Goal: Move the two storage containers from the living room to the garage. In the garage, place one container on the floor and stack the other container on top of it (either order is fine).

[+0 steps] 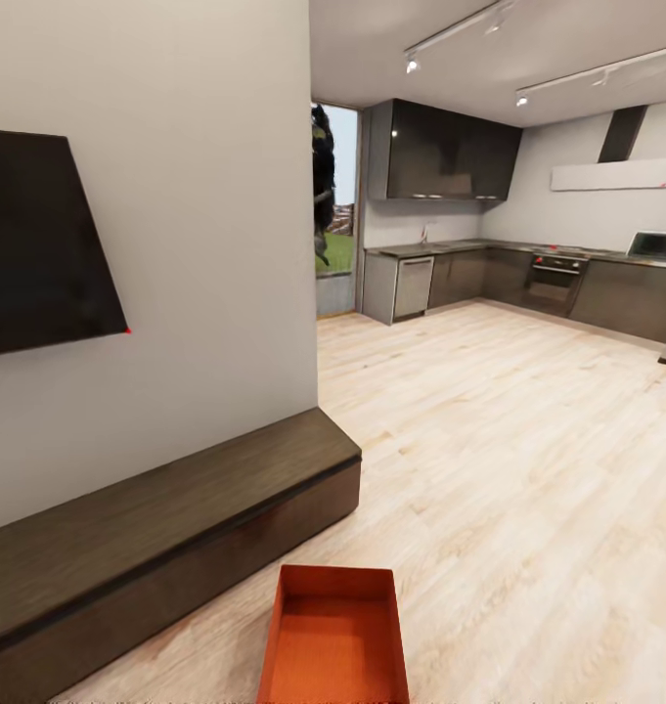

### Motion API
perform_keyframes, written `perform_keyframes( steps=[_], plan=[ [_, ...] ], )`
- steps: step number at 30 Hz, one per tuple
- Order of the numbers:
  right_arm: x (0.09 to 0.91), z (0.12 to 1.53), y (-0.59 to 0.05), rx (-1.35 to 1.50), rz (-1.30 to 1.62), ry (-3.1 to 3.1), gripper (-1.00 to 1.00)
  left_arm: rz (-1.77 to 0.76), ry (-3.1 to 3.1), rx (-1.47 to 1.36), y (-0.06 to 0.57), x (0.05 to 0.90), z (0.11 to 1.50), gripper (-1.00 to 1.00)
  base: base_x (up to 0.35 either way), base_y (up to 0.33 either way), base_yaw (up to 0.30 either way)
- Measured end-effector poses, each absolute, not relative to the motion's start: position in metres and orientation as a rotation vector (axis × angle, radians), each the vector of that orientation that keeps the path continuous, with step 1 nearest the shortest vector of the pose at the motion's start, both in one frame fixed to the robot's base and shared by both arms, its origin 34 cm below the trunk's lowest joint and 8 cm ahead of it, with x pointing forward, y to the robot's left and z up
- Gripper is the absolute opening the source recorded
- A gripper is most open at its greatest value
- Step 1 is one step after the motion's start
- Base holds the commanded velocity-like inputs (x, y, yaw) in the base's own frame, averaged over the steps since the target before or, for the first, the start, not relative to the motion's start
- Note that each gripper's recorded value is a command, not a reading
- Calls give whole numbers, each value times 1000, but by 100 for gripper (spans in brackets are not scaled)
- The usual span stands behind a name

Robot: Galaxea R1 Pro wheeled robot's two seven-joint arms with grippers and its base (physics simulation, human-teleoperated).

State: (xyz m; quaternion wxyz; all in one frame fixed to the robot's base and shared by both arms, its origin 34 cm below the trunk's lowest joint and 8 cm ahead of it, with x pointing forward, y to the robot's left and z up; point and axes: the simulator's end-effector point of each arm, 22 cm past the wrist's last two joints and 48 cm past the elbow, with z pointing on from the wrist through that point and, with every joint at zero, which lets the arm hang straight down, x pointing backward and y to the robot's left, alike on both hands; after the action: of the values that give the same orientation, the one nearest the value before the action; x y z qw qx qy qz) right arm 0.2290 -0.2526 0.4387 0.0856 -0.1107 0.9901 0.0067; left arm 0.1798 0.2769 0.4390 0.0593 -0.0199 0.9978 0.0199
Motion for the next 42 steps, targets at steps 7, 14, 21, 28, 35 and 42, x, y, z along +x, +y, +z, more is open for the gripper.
perform_keyframes(
  steps=[7,14,21,28,35,42],
  plan=[
    [225,438,-252,-330,23,2963,100,61,3033,-62,277,175,439,100,0,0,0],
    [220,437,-252,-331,26,2974,100,61,3044,-60,277,171,438,100,0,0,0],
    [216,436,-252,-332,28,2985,100,62,3055,-62,277,167,438,100,0,0,0],
    [211,435,-253,-333,28,2997,100,63,3067,-60,277,162,438,100,0,0,0],
    [207,434,-253,-334,30,3008,100,63,3078,-61,277,158,437,100,0,0,0],
    [203,434,-253,-335,32,3019,100,64,3089,-60,277,154,437,100,0,0,0]
  ],
)
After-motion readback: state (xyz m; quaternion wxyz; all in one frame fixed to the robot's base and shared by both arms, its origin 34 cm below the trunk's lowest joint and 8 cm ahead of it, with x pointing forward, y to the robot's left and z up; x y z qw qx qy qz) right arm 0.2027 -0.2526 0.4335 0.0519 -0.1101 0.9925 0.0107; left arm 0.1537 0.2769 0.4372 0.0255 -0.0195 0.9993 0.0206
